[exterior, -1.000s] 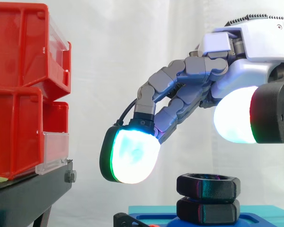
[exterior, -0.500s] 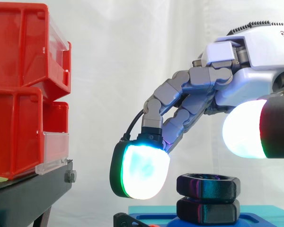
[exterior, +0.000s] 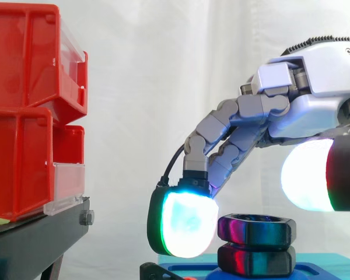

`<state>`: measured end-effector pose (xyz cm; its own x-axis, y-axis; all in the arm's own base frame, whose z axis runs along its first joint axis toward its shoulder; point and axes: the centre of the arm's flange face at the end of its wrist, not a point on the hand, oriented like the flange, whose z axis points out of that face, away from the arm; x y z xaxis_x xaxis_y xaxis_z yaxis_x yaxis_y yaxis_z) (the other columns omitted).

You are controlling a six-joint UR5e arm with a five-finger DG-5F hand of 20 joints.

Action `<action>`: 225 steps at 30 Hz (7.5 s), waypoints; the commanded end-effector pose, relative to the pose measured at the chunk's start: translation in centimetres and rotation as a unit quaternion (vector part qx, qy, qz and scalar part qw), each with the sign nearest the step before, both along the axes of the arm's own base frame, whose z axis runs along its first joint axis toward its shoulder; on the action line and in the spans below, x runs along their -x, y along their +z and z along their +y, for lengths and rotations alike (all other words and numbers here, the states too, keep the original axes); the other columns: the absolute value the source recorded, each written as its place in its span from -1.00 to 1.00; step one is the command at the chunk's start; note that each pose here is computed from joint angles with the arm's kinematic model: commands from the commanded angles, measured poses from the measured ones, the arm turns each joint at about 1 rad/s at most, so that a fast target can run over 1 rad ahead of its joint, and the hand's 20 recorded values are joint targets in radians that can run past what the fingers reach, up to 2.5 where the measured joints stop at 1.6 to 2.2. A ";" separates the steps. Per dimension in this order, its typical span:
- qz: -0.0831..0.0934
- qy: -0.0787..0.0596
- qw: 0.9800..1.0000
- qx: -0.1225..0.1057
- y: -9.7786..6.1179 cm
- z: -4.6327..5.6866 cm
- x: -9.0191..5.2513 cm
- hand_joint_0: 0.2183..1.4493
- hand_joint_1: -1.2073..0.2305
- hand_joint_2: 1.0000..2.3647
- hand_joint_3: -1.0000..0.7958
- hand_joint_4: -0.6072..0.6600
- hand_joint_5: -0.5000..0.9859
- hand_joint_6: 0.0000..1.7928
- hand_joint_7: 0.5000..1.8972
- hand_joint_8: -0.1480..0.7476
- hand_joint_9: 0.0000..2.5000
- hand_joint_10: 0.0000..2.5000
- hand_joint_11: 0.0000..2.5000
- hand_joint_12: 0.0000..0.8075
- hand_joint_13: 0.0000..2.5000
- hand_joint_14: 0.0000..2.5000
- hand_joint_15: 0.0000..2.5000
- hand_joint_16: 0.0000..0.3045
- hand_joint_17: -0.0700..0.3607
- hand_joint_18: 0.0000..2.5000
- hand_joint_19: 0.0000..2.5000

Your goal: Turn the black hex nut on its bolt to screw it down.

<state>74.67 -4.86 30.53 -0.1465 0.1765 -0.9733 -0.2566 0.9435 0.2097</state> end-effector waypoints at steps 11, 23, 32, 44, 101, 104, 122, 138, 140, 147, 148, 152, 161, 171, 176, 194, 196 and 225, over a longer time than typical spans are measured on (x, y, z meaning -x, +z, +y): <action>0.006 0.012 1.000 0.017 -0.2 -0.8 0.4 -0.67 0.10 -1.00 -0.44 0.45 -0.60 -0.06 -0.85 0.14 -0.43 -0.99 -0.57 -0.05 -0.42 -0.99 -0.81 -0.69 -0.18 -0.54 -0.83; 0.001 0.010 1.000 0.015 -0.1 -1.4 0.4 -0.66 0.10 -1.00 -0.44 0.46 -0.60 -0.06 -0.84 0.15 -0.43 -0.99 -0.57 -0.04 -0.42 -0.99 -0.81 -0.69 -0.18 -0.54 -0.82; 0.001 0.017 1.000 0.014 -0.1 -2.0 0.5 -0.66 0.10 -1.00 -0.44 0.45 -0.60 -0.06 -0.84 0.14 -0.43 -0.99 -0.57 -0.05 -0.42 -0.99 -0.80 -0.69 -0.18 -0.54 -0.82; -0.001 0.023 1.000 0.012 -0.1 -4.0 0.9 -0.66 0.10 -1.00 -0.44 0.46 -0.60 -0.06 -0.84 0.14 -0.43 -0.99 -0.57 -0.05 -0.42 -0.99 -0.80 -0.69 -0.18 -0.54 -0.82; -0.047 0.043 0.998 -0.005 0.9 -6.0 0.5 -0.66 0.08 -1.00 -0.44 0.46 -0.55 -0.43 -0.23 0.13 -0.43 -0.99 -0.57 -0.05 -0.41 -0.99 -0.79 -0.69 -0.18 -0.53 -0.79; -0.039 0.042 0.998 -0.006 0.7 -4.9 0.4 -0.66 0.08 -1.00 -0.44 0.45 -0.55 -0.42 -0.23 0.13 -0.43 -0.99 -0.58 -0.04 -0.41 -0.99 -0.79 -0.69 -0.18 -0.53 -0.79; -0.027 0.046 0.998 -0.013 -1.9 -3.0 0.8 -0.65 0.07 -1.00 -0.44 0.46 -0.54 -0.42 -0.24 0.12 -0.44 -0.99 -0.58 -0.05 -0.42 -0.99 -0.79 -0.69 -0.18 -0.53 -0.79; -0.031 0.046 0.998 -0.018 -1.9 -2.9 0.7 -0.65 0.07 -1.00 -0.44 0.44 -0.57 -0.27 -0.53 0.13 -0.43 -0.99 -0.57 -0.05 -0.41 -0.99 -0.79 -0.69 -0.18 -0.53 -0.79; -0.031 0.046 0.998 -0.018 -1.9 -3.0 0.7 -0.65 0.07 -1.00 -0.44 0.43 -0.57 -0.25 -0.58 0.13 -0.43 -0.99 -0.57 -0.06 -0.41 -0.99 -0.79 -0.69 -0.18 -0.53 -0.79; -0.032 0.047 0.998 -0.015 -1.8 -3.7 0.8 -0.65 0.07 -1.00 -0.44 0.43 -0.59 -0.18 -0.71 0.12 -0.43 -0.99 -0.57 -0.06 -0.41 -0.99 -0.80 -0.69 -0.18 -0.52 -0.79; -0.031 0.048 0.998 -0.015 -1.9 -3.8 0.9 -0.65 0.07 -1.00 -0.44 0.44 -0.59 -0.17 -0.72 0.13 -0.43 -0.99 -0.57 -0.06 -0.41 -0.99 -0.79 -0.69 -0.18 -0.52 -0.79; -0.031 0.051 0.998 -0.014 -1.9 -4.1 1.0 -0.64 0.07 -1.00 -0.44 0.44 -0.59 -0.16 -0.75 0.12 -0.43 -0.99 -0.57 -0.06 -0.41 -0.99 -0.79 -0.69 -0.18 -0.52 -0.79; -0.034 0.052 0.998 -0.011 -1.9 -5.5 1.2 -0.65 0.07 -1.00 -0.44 0.44 -0.59 -0.15 -0.76 0.12 -0.43 -0.99 -0.57 -0.07 -0.41 -0.99 -0.80 -0.69 -0.18 -0.52 -0.78; -0.035 0.053 0.998 -0.006 -1.8 -6.8 1.6 -0.64 0.07 -1.00 -0.44 0.44 -0.59 -0.15 -0.76 0.12 -0.43 -0.99 -0.57 -0.08 -0.41 -0.99 -0.80 -0.69 -0.19 -0.52 -0.78; -0.035 0.055 0.998 -0.004 -2.0 -7.4 1.8 -0.64 0.07 -1.00 -0.44 0.44 -0.59 -0.15 -0.76 0.13 -0.43 -0.99 -0.57 -0.09 -0.41 -0.99 -0.81 -0.69 -0.19 -0.52 -0.78; -0.049 0.061 0.997 -0.007 -1.3 -7.7 1.5 -0.64 0.07 -1.00 -0.44 0.45 -0.56 -0.28 -0.55 0.12 -0.42 -0.99 -0.57 -0.10 -0.41 -0.99 -0.81 -0.69 -0.19 -0.51 -0.77; -0.055 0.062 0.997 -0.008 -0.9 -7.4 1.3 -0.64 0.07 -1.00 -0.44 0.45 -0.56 -0.30 -0.50 0.12 -0.41 -0.99 -0.57 -0.10 -0.41 -0.99 -0.80 -0.69 -0.19 -0.50 -0.78; -0.047 0.041 0.998 -0.013 -2.2 -0.3 0.1 -0.63 0.08 -1.00 -0.44 0.44 -0.56 -0.32 -0.45 0.12 -0.41 -0.99 -0.57 -0.09 -0.40 -0.99 -0.80 -0.70 -0.19 -0.51 -0.77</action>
<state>74.84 -5.52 29.11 -0.0577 0.1945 -0.9792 -0.3567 0.9121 0.2021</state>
